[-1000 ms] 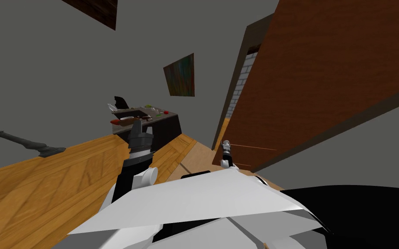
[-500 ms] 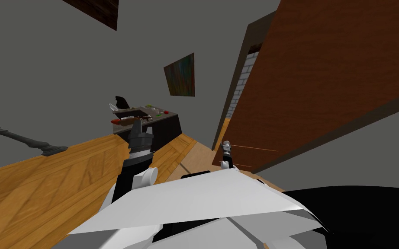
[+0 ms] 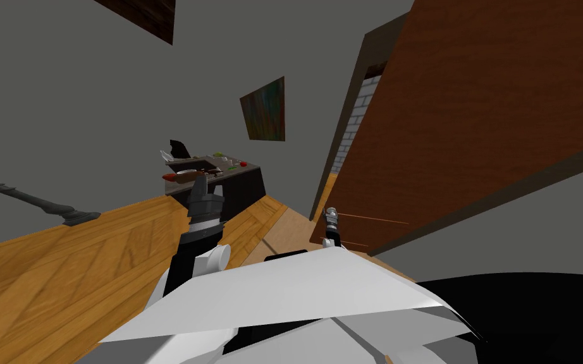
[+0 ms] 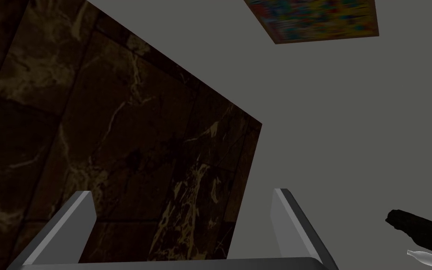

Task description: Pull the door open

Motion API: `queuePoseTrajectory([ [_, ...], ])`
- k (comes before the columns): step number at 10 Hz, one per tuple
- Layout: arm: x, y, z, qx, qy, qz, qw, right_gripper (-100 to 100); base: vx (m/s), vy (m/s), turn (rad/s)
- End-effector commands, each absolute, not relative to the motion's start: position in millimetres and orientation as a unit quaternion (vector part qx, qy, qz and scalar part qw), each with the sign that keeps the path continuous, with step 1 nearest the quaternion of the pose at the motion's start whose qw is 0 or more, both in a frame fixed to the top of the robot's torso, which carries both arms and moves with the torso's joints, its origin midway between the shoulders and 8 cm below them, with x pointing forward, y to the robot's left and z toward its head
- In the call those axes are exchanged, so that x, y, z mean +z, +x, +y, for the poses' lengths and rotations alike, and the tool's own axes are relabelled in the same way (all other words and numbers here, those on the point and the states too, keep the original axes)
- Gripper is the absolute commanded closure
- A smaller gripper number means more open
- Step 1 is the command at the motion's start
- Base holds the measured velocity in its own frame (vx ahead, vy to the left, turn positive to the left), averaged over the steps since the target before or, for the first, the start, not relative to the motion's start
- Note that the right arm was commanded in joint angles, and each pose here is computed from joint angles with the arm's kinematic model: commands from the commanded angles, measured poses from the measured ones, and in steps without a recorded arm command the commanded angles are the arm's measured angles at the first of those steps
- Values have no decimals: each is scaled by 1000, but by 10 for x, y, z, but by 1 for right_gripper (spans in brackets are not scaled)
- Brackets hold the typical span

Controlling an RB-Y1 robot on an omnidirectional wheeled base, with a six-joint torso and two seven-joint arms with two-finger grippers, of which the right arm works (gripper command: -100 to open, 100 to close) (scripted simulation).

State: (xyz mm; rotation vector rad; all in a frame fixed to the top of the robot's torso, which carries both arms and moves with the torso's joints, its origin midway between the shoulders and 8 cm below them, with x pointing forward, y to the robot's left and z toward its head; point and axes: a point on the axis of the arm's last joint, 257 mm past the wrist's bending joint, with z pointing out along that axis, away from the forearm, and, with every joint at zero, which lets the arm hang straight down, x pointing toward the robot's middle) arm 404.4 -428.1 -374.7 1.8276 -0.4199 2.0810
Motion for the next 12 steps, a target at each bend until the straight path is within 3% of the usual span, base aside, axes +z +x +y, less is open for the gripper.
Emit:
queuePoseTrajectory([
  [1,-3907,3914,-4364,716,658,-154,176,-100,7,-14,-19],
  [9,-3918,3850,-4348,717,656,-154,177,-100,1,-7,5],
  [10,-3761,3997,-4252,735,640,-146,170,-100,-4,22,25],
  [11,-3761,3997,-4252,735,640,-146,170,100,-1,3,-38],
  [12,-3761,3997,-4252,735,640,-146,170,100,-1,-32,-64],
])
